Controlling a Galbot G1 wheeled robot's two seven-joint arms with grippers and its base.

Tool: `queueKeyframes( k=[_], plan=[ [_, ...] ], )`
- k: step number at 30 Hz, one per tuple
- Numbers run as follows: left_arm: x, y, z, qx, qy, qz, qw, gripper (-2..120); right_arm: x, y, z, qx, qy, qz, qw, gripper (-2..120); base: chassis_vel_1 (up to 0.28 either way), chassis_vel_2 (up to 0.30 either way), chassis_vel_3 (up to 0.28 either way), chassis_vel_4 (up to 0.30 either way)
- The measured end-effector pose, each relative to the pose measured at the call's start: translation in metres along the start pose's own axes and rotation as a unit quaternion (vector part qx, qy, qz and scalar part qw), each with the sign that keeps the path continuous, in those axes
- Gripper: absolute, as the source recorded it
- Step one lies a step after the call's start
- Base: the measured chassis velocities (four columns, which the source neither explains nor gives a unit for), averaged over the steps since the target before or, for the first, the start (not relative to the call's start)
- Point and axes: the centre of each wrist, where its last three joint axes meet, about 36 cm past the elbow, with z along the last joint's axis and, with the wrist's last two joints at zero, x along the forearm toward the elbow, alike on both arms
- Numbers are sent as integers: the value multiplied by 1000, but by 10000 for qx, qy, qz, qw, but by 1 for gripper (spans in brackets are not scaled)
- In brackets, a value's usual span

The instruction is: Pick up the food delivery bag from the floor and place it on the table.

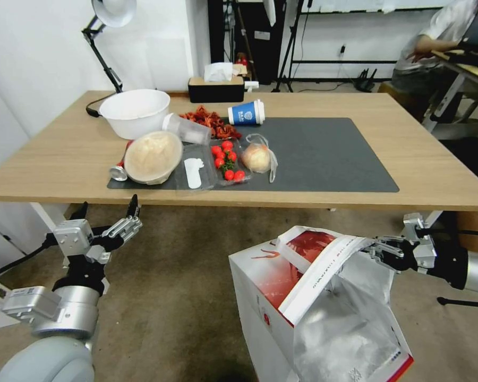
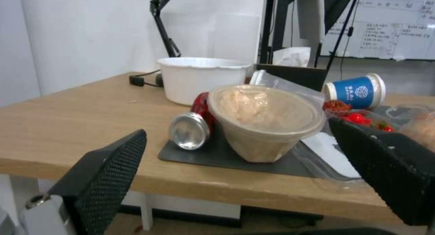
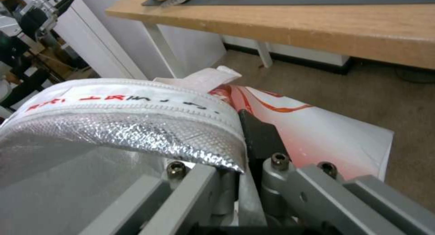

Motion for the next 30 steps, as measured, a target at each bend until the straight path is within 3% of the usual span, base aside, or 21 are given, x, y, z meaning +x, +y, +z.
queueKeyframes(
  k=[30],
  plan=[
    [4,1,2,6,28,-51,10000,100,-1,2,3,32,-41,-16,10000,0,0,0,0,0]
  ],
)
